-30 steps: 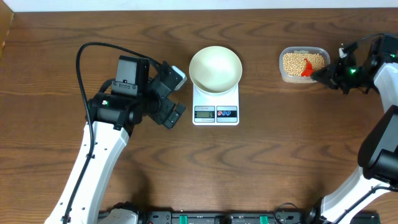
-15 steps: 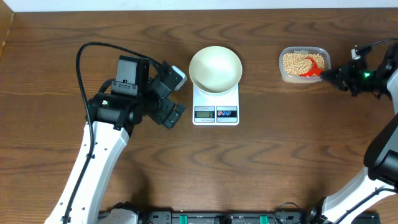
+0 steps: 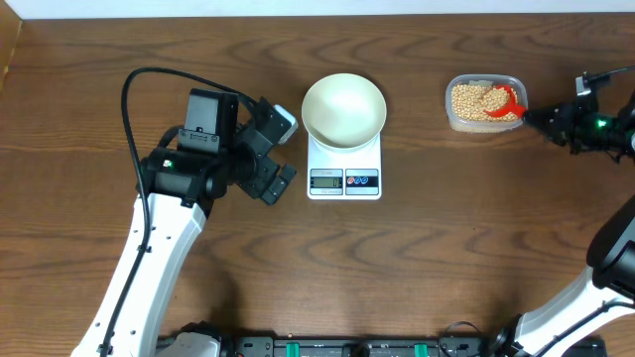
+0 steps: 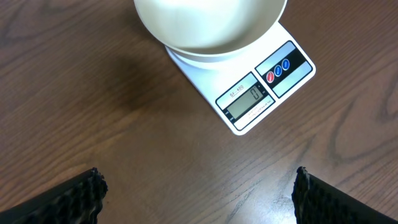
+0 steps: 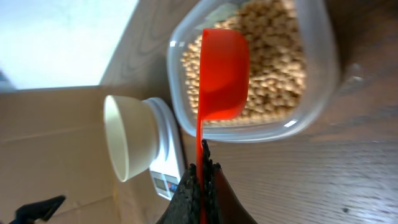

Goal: Scoop item into bowl and weigh 50g on scale
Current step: 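Drag the red scoop through the soybeans with the right gripper, then lift the filled scoop and carry it left over the white bowl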

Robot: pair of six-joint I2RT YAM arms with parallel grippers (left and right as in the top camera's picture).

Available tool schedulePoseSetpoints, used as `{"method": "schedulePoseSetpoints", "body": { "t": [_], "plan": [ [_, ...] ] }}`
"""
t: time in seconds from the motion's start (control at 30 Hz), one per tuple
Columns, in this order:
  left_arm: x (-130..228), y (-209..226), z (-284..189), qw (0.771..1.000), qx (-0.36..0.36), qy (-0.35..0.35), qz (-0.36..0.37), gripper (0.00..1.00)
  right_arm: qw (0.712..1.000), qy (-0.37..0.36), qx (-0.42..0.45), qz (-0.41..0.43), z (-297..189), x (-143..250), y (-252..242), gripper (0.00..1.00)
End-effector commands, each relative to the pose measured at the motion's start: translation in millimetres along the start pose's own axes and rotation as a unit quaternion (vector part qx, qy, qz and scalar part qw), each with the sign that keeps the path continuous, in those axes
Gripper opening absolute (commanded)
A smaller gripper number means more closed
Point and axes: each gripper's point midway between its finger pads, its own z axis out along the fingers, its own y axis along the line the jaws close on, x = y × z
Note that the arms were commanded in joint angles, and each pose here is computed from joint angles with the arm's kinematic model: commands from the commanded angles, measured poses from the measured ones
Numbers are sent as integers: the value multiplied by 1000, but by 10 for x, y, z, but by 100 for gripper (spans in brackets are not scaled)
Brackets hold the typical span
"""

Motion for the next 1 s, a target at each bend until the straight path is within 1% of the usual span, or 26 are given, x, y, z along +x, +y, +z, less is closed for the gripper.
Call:
{"method": "schedulePoseSetpoints", "body": {
  "t": [0.0,0.2,0.53,0.8,0.97],
  "plan": [
    [4,18,10,1000,-2,2,-6,98,998,-1,-60,-12,-32,6,136,1],
    [4,18,10,1000,-2,2,-6,98,996,-12,-83,-9,-127,-31,165,1],
    [4,18,10,1000,-2,2,-6,98,980,-16,-191,-44,-186,-45,554,1],
    [3,18,10,1000,-2,2,-6,98,975,18,-212,-60,46,78,782,1],
    [4,18,10,1000,-2,2,-6,98,971,51,-223,-72,334,132,1034,1]
  ]
}}
